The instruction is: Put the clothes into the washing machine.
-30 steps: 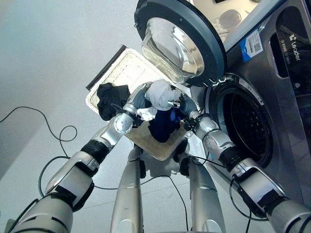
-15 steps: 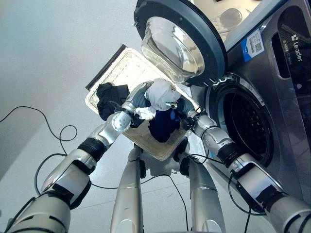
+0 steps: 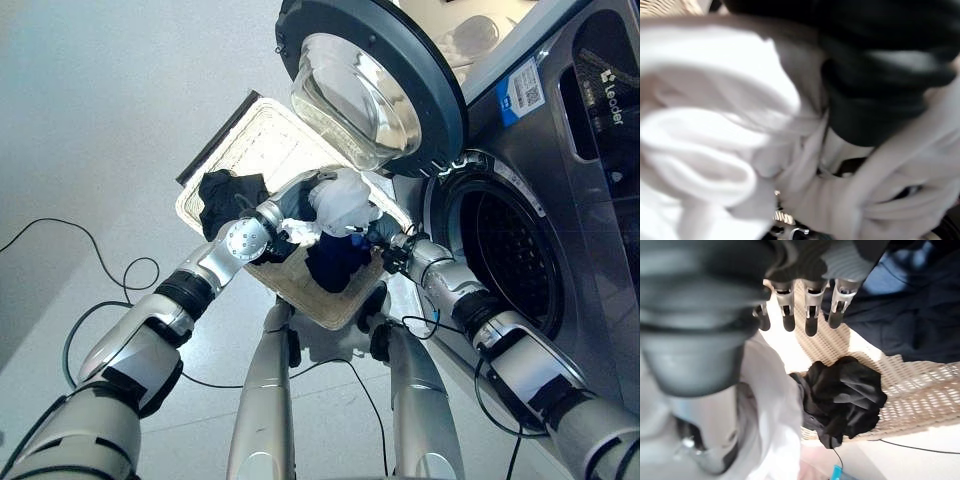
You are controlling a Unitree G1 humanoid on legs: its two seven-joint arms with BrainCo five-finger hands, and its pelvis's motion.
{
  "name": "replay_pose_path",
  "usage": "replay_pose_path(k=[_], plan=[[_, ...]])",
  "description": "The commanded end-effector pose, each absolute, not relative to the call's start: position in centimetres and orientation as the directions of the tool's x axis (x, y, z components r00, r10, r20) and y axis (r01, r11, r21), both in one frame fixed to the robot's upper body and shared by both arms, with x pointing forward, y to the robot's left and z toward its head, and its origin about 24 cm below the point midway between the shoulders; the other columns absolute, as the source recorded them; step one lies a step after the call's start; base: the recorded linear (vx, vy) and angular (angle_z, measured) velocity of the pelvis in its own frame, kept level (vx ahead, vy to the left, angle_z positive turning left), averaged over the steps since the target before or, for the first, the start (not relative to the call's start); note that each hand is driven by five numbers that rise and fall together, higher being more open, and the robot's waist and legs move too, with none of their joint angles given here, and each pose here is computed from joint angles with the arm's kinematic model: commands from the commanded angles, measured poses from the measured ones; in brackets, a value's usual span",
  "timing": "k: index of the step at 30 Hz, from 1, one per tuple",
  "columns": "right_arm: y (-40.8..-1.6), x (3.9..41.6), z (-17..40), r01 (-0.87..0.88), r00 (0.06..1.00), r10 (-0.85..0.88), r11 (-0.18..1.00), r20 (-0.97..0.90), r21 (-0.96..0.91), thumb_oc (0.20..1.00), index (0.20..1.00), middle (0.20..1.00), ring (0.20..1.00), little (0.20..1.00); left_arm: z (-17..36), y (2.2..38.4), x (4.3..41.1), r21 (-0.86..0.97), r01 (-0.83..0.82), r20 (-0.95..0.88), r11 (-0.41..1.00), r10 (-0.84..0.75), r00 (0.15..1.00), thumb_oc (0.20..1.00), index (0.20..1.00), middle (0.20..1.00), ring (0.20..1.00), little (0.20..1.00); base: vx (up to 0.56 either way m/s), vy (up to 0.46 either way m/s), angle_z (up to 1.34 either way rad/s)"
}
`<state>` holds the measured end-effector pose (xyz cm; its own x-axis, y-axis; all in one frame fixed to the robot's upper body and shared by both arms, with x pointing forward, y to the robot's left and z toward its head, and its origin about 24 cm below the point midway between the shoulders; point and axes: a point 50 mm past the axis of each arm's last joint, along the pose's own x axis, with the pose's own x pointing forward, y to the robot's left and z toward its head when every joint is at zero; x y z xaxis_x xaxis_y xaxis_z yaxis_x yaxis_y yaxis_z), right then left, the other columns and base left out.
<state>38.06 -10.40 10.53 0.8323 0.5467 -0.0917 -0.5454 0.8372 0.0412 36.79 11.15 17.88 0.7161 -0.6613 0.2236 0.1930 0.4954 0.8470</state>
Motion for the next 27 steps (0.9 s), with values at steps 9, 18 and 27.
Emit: replay_pose_path(k=[9, 18, 27], plan=[[-8.9, 39.0, 14.0, -0.561, 0.827, 0.561, 0.823, 0.033, 0.087, 0.200, 0.200, 0.200, 0.200, 0.200, 21.8, 3.3, 32.8, 0.834, 0.271, 0.390, 0.482, -0.860, 0.329, 0.200, 0.200, 0.200, 0.200, 0.200, 0.00, 0.000, 0.00], [-8.6, 39.1, 16.1, -0.532, 0.842, 0.501, 0.833, 0.199, 0.151, 0.200, 0.200, 0.200, 0.200, 0.200, 21.5, 3.0, 32.9, 0.831, 0.289, 0.371, 0.475, -0.861, 0.348, 0.200, 0.200, 0.200, 0.200, 0.200, 0.00, -0.001, -0.01], [-9.6, 39.1, 16.8, -0.482, 0.864, 0.417, 0.848, 0.284, 0.220, 0.200, 0.200, 0.200, 0.200, 0.200, 19.7, 3.7, 34.0, 0.834, 0.285, 0.316, 0.472, -0.833, 0.454, 1.000, 1.000, 1.000, 1.000, 1.000, -0.01, 0.011, -0.03]])
